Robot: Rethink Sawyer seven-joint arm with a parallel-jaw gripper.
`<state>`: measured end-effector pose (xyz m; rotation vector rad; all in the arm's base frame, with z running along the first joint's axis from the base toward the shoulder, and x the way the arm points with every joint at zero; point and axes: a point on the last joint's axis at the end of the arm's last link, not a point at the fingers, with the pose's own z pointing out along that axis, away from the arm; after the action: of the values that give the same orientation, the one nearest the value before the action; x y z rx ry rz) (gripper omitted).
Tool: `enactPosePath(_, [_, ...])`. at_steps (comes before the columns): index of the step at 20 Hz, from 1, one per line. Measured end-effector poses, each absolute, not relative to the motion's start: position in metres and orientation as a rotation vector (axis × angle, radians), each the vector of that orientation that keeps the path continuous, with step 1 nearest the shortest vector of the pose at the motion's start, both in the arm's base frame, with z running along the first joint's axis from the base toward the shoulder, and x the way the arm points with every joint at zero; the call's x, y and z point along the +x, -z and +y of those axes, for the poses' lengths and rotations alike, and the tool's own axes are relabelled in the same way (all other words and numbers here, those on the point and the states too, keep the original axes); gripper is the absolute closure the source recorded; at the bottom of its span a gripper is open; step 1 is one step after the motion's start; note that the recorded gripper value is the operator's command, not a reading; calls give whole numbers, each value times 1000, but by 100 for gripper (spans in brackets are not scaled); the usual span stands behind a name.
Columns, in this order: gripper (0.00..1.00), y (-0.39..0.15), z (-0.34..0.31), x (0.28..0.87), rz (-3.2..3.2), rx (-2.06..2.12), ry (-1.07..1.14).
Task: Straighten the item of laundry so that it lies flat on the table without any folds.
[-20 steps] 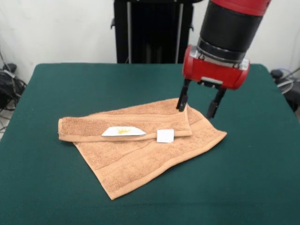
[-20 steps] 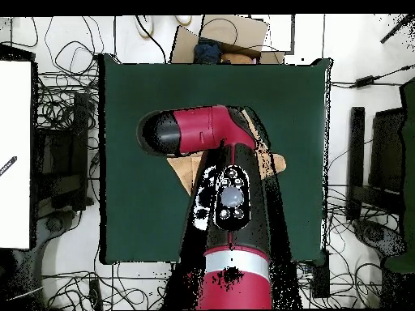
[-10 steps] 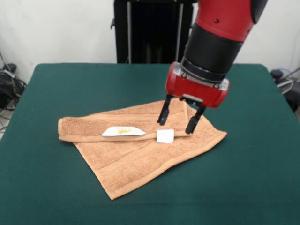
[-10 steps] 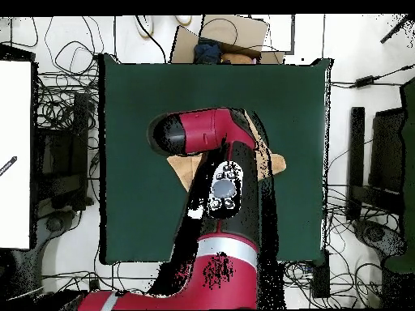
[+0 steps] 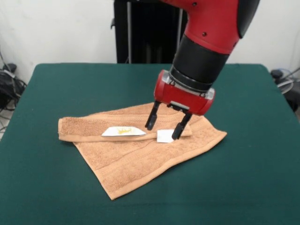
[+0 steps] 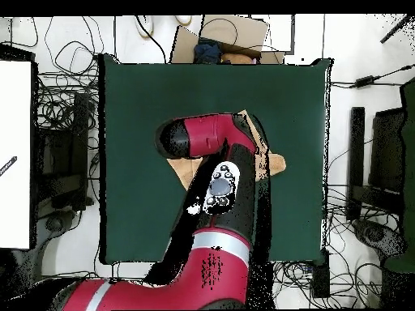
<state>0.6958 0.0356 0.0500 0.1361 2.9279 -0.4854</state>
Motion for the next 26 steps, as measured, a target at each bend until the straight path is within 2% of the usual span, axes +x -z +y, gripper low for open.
enactPosePath(15, [0, -27, 50, 698, 2954, 334, 347])
enactPosePath(26, [0, 2, 64, 673, 3028, 456, 294])
